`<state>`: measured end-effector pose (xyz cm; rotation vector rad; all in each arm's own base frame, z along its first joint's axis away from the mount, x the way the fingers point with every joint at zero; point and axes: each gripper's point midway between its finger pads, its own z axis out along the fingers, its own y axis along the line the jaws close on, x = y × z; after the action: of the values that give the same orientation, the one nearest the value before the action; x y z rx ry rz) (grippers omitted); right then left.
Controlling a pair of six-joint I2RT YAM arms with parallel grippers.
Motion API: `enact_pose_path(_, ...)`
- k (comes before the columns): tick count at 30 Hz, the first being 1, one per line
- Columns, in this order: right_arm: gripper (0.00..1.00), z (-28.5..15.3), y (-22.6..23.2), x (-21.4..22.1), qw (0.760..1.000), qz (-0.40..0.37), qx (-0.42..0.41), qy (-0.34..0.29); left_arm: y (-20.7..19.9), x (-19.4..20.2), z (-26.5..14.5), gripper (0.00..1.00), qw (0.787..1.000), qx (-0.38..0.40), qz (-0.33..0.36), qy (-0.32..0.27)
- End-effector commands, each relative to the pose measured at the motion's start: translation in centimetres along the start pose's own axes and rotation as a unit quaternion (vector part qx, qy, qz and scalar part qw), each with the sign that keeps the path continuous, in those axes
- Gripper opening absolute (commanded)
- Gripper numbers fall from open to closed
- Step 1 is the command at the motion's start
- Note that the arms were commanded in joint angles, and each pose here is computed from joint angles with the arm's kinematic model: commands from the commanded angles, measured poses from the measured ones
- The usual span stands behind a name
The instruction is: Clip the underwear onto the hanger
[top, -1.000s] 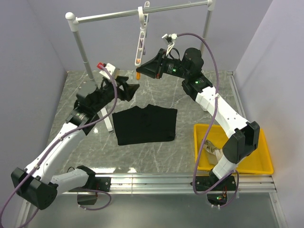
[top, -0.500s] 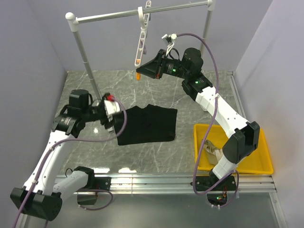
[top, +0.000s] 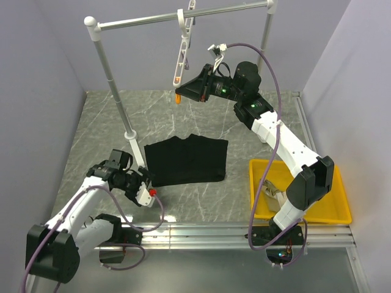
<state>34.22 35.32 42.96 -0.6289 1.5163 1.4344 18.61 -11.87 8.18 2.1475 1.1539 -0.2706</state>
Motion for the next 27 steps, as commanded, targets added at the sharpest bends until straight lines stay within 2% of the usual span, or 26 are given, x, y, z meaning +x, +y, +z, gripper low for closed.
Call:
enact_pose_path(1, 0.00, -0.6, 1.2, -1.3, 1.000, -0.017, -0.001, -0.016, 1.3, 1.4, 1.6, 0.78, 0.996, -0.007, 0.094, 0.008)
enact_pose_path(10, 0.00, -0.5, 0.7, -1.0, 1.000, -0.011, 0.001, -0.013, 3.2, 3.7, 3.8, 0.75, 0.995, -0.020, 0.095, 0.020)
enact_pose_path(16, 0.00, -0.6, 0.3, -1.0, 1.000, -0.008, 0.003, -0.014, 3.2, 4.8, 5.2, 0.70, 0.993, -0.004, 0.117, 0.027)
enact_pose_path(17, 0.00, -0.6, 0.4, -1.1, 1.000, -0.009, 0.002, -0.014, 3.4, 4.8, 5.4, 0.67, 0.992, -0.004, 0.121, 0.028)
enact_pose_path(18, 0.00, -0.6, 0.4, -1.0, 1.000, -0.008, 0.002, -0.014, 3.5, 4.8, 5.6, 0.59, 0.992, -0.001, 0.125, 0.027)
enact_pose_path(24, 0.00, -0.7, 0.3, -1.1, 1.000, -0.005, 0.002, -0.015, 4.6, 3.5, 5.9, 0.32, 0.991, 0.016, 0.129, 0.012)
enact_pose_path(26, 0.00, -0.8, 0.3, -1.3, 1.000, -0.006, 0.003, -0.017, 4.7, 2.1, 6.0, 0.26, 0.991, 0.028, 0.132, -0.002)
enact_pose_path(27, 0.00, -0.8, 0.2, -1.2, 1.000, -0.005, 0.003, -0.017, 5.1, 0.9, 6.1, 0.19, 0.989, 0.033, 0.142, -0.015)
